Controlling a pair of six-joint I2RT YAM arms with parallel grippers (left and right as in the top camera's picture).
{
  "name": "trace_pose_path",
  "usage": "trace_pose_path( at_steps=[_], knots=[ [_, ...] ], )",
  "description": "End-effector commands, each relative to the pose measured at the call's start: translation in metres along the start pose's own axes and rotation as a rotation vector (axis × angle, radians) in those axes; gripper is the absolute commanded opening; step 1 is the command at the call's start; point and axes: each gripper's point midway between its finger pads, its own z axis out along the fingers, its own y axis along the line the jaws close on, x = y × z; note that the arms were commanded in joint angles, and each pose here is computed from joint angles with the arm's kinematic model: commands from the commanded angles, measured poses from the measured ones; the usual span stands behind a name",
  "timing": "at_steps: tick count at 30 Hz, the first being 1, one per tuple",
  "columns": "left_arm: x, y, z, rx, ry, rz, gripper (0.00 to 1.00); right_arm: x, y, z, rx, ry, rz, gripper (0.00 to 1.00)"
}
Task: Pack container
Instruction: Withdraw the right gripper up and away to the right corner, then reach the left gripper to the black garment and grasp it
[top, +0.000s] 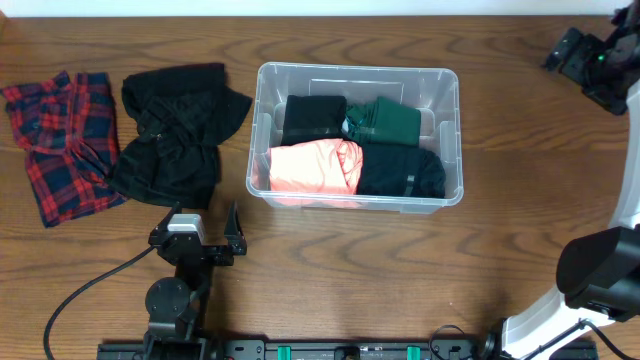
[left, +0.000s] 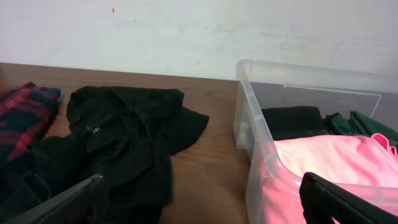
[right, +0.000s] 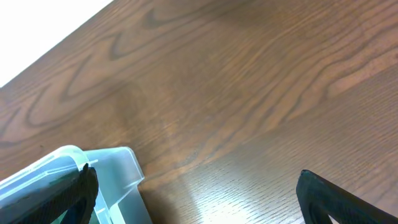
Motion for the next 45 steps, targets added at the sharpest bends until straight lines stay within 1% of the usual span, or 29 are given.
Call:
trace_pose_path(
  at_steps=[1,4,7,10,14,15,17,20,23,27,33,35,40,45],
  knots=[
    [0.015,0.003,0.002,-0.011,0.034,-0.009,0.98,0.000,0.003,0.003,-0.032,0.015,0.022,0.99],
    [0.000,0.000,-0.001,-0.004,0.004,-0.036,0.98,0.000,0.004,0.003,-0.033,0.015,0.020,0.99],
    [-0.031,-0.002,-0.011,-0.007,-0.019,-0.044,0.98,0.000,0.003,0.003,-0.032,0.015,0.021,0.99],
    [-0.065,0.005,-0.023,-0.067,0.019,-0.043,0.98,0.000,0.003,0.003,-0.033,0.015,0.020,0.99],
    [-0.106,0.012,-0.025,-0.136,0.154,-0.017,0.98,0.000,0.003,0.003,-0.033,0.015,0.020,0.99],
    [-0.119,0.011,-0.020,-0.144,0.219,0.002,0.98,0.000,0.004,0.003,-0.033,0.015,0.020,0.99],
    [-0.131,0.007,-0.011,-0.126,0.311,0.043,0.98,0.000,0.003,0.003,-0.033,0.015,0.020,0.99],
    [-0.145,-0.004,0.011,-0.063,0.461,0.112,0.98,0.000,0.003,0.003,-0.033,0.015,0.020,0.99],
    [-0.152,-0.011,0.037,-0.023,0.565,0.119,0.98,0.000,0.003,0.003,-0.033,0.015,0.020,0.99],
    [-0.136,-0.004,0.074,-0.045,0.655,0.119,0.98,0.000,0.003,0.003,-0.033,0.015,0.020,0.99],
    [-0.082,0.018,0.107,-0.133,0.830,0.143,0.98,0.000,0.003,0.003,-0.033,0.015,0.020,0.99],
    [-0.064,0.021,0.117,-0.133,0.884,0.156,0.98,0.000,0.003,0.003,-0.033,0.015,0.020,0.99],
    [-0.028,0.027,0.141,-0.143,0.958,0.158,0.98,0.000,0.003,0.003,-0.033,0.015,0.020,0.99],
    [0.002,0.041,0.153,-0.198,1.026,0.188,0.98,0.000,0.003,0.003,-0.033,0.015,0.020,0.99]
  ],
)
